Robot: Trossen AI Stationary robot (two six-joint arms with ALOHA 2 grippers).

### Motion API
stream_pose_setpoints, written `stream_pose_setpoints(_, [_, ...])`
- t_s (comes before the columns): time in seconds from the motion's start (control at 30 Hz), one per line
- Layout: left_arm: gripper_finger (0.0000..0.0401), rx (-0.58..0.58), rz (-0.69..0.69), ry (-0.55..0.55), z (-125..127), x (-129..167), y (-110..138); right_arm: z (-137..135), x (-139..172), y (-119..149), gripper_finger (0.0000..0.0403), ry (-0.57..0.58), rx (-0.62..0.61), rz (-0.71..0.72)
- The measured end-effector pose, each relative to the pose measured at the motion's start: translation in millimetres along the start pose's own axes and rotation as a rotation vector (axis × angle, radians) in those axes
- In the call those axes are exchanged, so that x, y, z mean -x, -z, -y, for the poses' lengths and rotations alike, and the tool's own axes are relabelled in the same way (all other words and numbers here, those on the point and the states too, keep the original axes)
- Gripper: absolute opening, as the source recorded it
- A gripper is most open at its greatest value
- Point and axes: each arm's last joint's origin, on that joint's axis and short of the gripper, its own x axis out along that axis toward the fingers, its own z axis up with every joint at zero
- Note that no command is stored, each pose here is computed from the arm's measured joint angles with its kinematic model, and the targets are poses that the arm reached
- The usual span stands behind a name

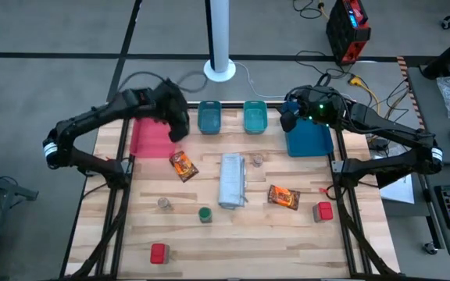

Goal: Sort spices by type
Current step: Put the top green seasoning bottle into the pink bin

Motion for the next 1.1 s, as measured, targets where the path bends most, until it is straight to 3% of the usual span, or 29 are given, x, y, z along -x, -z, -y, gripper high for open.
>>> stream_pose_setpoints(0.17, [0.0187, 0.101, -0.076, -0.037, -38.7, -5.4, 17.6, -2.6, -6.0, -2.4, 0.0343, -0.004, -0.013, 0.018])
stream_pose_setpoints(0.3, [0.0187, 0.161, -0.155, -0.050, -54.7, -13.6, 36.0, -4.3, -11.7, -1.1, 0.0343, -0.001, -0.012, 0.001])
stream_pose_setpoints(0.63, [0.0187, 0.032, -0.168, -0.066, -68.0, -47.1, 64.0, -11.1, -32.2, 1.8, 0.0343, 0.000, -0.006, -0.033])
stream_pose_setpoints(0.73, [0.0187, -0.009, -0.192, -0.050, -68.5, -50.2, 71.2, -14.6, -38.8, 3.4, 0.0343, -0.048, 0.014, -0.055])
stream_pose_setpoints(0.9, [0.0187, 0.006, -0.097, -0.008, -80.2, -51.6, 72.5, -17.5, -46.6, 5.3, 0.0343, -0.061, -0.013, -0.074])
stream_pose_setpoints(1.1, [0.0187, -0.025, -0.049, -0.069, -100.1, -53.7, 74.2, -18.4, -50.1, 6.7, 0.0343, -0.057, 0.026, -0.083])
